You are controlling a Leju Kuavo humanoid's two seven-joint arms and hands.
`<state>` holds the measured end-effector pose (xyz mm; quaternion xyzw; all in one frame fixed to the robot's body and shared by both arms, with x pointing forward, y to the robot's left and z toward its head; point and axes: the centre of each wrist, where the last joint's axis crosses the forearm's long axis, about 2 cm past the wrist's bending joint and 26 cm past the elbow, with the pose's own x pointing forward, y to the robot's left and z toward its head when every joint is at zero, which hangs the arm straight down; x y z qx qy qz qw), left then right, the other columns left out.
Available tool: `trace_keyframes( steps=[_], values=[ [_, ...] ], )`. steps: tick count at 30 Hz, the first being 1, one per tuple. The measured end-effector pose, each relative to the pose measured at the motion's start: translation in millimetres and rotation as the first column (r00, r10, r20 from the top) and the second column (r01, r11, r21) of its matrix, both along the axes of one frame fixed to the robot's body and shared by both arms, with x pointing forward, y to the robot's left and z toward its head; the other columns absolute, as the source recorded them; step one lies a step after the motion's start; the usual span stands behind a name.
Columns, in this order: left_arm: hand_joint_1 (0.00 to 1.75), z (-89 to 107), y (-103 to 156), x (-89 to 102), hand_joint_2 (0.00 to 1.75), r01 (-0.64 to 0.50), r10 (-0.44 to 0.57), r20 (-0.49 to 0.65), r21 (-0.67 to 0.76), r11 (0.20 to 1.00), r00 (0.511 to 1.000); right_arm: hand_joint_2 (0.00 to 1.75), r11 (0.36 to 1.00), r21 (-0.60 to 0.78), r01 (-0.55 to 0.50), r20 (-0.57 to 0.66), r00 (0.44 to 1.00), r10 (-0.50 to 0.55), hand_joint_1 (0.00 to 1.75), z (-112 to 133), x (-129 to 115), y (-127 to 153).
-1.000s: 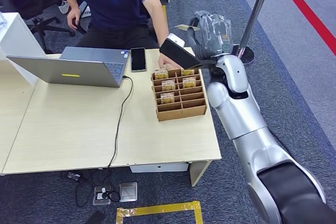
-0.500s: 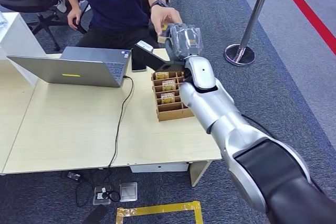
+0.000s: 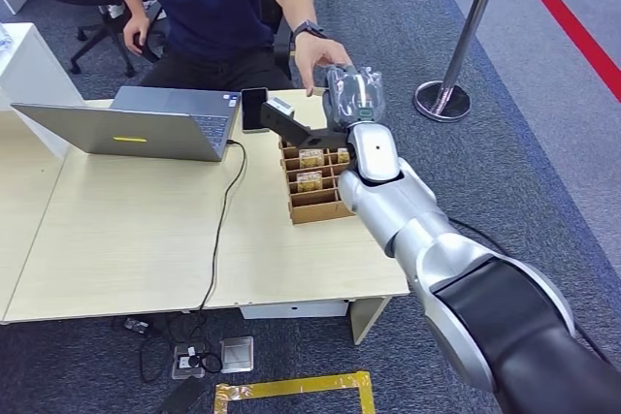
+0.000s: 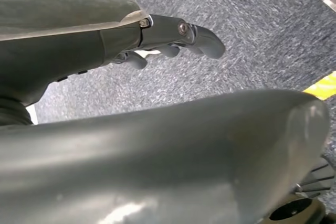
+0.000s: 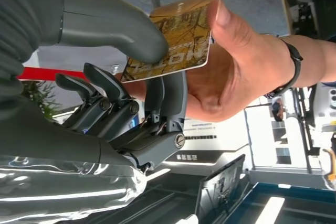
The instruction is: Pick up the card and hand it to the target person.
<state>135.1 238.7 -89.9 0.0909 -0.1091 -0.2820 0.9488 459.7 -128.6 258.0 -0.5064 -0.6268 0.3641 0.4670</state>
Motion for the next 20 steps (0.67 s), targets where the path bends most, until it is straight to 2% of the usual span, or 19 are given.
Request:
trace_keyframes(
  steps=[4,8,14,20],
  values=[
    [0.0,1.2,-1,3.6,0.0,0.005,-0.005,0.001,0.0,1.0,1.0,1.75,1.0,-0.008,0.007,-0.004,1.0,-0.007,1.75,-3,0,-3],
    [0.0,1.9,-2,5.7,0.0,0.007,-0.007,0.004,-0.003,1.0,1.0,1.75,1.0,-0.015,0.004,-0.004,1.0,-0.004,0.01,-5,0,-4],
    [0.0,1.9,-2,5.8,0.0,0.008,-0.008,0.006,-0.006,1.0,1.0,1.75,0.999,0.024,-0.044,0.011,0.999,0.044,0.0,-4,1,-6],
    [0.0,1.1,-2,3.2,0.0,0.007,-0.007,0.003,-0.008,1.0,1.0,1.75,0.966,0.207,-0.157,0.087,0.986,0.142,0.0,10,4,-12]
  ],
)
